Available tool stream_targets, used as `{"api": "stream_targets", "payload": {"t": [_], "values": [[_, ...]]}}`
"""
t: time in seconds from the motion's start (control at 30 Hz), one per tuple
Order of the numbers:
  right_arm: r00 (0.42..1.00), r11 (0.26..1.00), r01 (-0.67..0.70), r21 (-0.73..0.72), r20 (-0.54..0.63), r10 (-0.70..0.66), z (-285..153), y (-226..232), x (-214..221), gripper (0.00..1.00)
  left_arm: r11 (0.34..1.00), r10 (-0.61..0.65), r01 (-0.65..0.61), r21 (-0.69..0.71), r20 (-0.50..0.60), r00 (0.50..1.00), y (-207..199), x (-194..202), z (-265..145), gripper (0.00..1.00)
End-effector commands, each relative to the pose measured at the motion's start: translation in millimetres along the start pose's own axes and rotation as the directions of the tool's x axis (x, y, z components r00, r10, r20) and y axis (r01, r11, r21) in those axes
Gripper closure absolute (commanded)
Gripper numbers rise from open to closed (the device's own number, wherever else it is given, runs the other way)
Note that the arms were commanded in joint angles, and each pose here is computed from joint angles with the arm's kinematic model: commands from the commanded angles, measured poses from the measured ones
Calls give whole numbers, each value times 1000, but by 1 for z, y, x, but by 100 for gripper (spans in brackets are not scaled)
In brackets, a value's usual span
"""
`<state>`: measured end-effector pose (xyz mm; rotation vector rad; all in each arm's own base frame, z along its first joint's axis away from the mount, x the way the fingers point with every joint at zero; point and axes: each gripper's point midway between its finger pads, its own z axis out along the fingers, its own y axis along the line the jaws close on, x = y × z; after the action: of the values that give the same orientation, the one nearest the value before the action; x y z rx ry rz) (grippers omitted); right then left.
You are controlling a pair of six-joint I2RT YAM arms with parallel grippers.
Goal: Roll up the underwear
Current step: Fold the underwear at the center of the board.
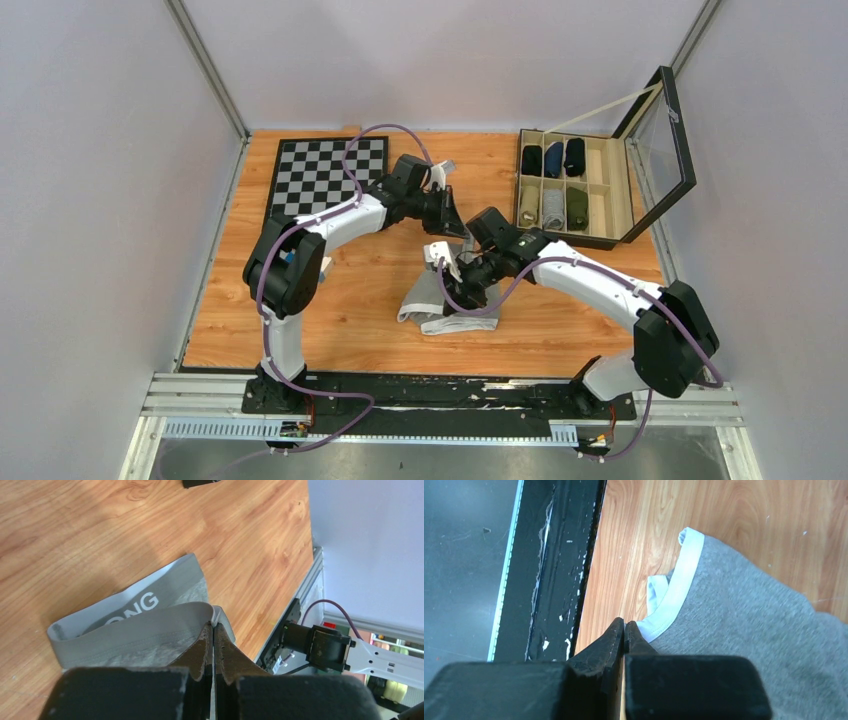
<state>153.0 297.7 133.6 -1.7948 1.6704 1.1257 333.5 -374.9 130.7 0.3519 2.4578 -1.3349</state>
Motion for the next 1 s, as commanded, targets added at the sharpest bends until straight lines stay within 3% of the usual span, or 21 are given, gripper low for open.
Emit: {"api": "stream_targets", "payload": {"t": [0.0,0.47,0.97], "values": [[999,999,39,-27,0,-39,-12,15,13,100,997,72,-71,-21,89,993,-9,-28,-4,100],[999,999,-21,30,-39,22,-29,12,59,100,991,133,-131,-28,82,988,-12,-38,20,100],[993,996,-45,79,-104,54,-39,13,102,100,991,121,-120,-57,13,993,-1,-14,52,100]]}}
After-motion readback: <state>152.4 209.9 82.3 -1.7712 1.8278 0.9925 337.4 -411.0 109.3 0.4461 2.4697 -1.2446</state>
